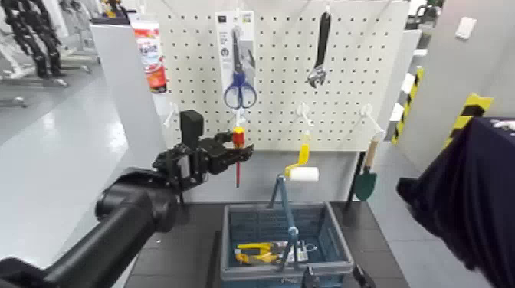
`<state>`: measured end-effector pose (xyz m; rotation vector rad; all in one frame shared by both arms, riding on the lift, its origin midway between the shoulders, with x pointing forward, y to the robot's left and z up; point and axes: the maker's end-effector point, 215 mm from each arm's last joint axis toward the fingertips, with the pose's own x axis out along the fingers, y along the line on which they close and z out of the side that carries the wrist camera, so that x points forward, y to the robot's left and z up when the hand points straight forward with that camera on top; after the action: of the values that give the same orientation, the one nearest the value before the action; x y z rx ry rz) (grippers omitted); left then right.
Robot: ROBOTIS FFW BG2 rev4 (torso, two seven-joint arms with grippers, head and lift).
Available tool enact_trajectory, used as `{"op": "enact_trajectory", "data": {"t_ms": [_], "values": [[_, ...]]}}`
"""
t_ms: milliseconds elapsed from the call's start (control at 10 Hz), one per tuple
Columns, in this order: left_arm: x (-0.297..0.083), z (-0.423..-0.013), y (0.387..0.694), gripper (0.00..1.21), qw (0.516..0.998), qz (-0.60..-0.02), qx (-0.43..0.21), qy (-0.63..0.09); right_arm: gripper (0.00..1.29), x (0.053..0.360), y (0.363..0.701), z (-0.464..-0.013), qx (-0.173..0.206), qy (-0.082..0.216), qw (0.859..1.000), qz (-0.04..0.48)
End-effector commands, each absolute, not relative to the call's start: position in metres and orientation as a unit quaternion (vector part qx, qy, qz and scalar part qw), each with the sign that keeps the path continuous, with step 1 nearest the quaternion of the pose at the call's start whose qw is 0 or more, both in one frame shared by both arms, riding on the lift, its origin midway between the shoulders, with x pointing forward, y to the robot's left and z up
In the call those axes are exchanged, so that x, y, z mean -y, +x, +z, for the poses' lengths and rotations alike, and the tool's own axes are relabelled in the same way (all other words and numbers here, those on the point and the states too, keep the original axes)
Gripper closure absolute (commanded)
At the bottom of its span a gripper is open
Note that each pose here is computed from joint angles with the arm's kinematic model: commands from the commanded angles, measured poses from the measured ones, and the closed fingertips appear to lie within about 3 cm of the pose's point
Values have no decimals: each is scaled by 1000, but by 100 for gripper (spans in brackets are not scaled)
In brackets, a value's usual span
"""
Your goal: Put the red screwdriver into the crate.
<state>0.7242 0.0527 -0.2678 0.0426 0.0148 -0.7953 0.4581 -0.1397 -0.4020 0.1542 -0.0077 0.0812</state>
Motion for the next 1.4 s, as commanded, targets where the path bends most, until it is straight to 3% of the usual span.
{"op": "enact_trajectory", "data": {"t_ms": [100, 300, 1400], "values": [[-53, -265, 724, 109, 922, -386, -2, 9, 14, 139, 458, -402, 4, 77, 996, 41], [-54, -267, 724, 119, 922, -386, -6, 5, 14, 138, 458, -403, 3, 78, 996, 43], [-36, -242, 693, 119, 910, -415, 10, -13, 14, 142, 456, -408, -5, 76, 996, 40]]}}
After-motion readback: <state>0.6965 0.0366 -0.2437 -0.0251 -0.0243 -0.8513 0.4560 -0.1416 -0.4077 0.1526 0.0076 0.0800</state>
